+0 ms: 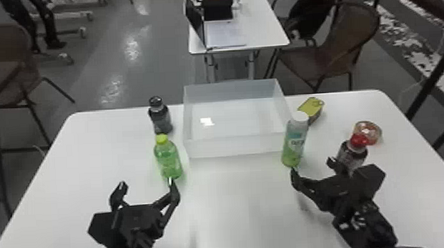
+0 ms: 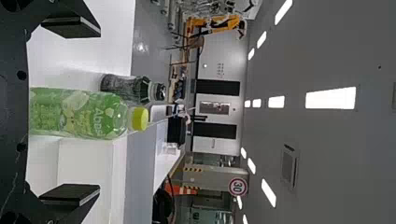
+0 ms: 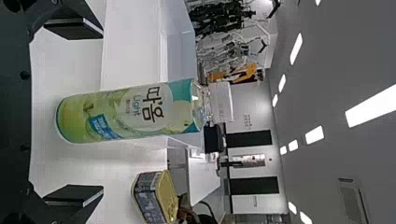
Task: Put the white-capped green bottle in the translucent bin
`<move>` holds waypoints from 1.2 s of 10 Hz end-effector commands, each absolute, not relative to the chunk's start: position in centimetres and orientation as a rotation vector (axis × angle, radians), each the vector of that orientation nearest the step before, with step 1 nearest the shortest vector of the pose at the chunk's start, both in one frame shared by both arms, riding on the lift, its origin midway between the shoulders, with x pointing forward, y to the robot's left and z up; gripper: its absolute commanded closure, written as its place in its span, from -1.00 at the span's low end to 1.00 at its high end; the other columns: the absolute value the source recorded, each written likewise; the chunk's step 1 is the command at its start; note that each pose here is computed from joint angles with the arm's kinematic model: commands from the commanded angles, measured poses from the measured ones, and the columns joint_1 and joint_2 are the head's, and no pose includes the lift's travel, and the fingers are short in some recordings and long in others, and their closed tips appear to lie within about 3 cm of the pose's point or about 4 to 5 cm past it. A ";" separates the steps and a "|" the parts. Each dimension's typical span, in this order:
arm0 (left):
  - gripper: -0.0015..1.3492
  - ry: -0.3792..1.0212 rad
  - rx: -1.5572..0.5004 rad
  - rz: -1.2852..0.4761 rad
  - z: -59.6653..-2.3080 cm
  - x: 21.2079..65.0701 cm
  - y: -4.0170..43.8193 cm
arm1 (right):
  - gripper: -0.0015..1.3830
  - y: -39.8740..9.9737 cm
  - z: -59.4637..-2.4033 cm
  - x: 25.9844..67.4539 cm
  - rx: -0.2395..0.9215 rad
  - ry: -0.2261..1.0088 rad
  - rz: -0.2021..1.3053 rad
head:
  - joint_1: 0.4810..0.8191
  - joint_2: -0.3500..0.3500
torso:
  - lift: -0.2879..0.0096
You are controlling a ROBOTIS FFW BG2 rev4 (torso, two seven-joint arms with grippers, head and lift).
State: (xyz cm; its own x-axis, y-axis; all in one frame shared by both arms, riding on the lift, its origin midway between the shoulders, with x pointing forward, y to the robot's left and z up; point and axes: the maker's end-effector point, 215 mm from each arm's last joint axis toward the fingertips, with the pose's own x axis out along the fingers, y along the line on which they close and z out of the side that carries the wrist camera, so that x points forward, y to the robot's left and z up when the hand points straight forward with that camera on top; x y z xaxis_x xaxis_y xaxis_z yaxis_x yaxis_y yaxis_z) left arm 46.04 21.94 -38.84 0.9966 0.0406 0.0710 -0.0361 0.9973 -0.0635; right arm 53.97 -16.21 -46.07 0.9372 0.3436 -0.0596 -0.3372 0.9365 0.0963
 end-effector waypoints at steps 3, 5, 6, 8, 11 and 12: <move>-0.81 -0.071 -0.069 0.033 -39.0 46.0 21.9 | -0.82 -15.2 -45.1 55.9 0.039 0.030 0.330 | 0.27 0.20 | 0.42; -0.81 -0.069 -0.070 0.030 -39.0 46.0 22.0 | -0.82 -15.3 -44.6 56.9 0.001 0.017 0.311 | 0.27 0.21 | 0.42; -0.81 -0.068 -0.073 0.031 -39.1 45.9 22.1 | -0.82 -15.5 -44.7 57.4 0.000 0.016 0.300 | 0.27 0.20 | 0.42; -0.81 -0.064 -0.077 0.028 -39.3 45.8 22.0 | -0.83 -15.9 -44.9 58.6 0.000 0.022 0.294 | 0.27 0.20 | 0.42; -0.81 -0.055 -0.089 0.028 -39.7 45.6 21.9 | -0.82 -16.0 -45.0 60.0 -0.009 0.028 0.293 | 0.27 0.18 | 0.42; -0.81 -0.052 -0.090 0.025 -39.8 45.6 21.7 | -0.81 -16.2 -45.2 60.3 -0.008 0.034 0.292 | 0.27 0.18 | 0.42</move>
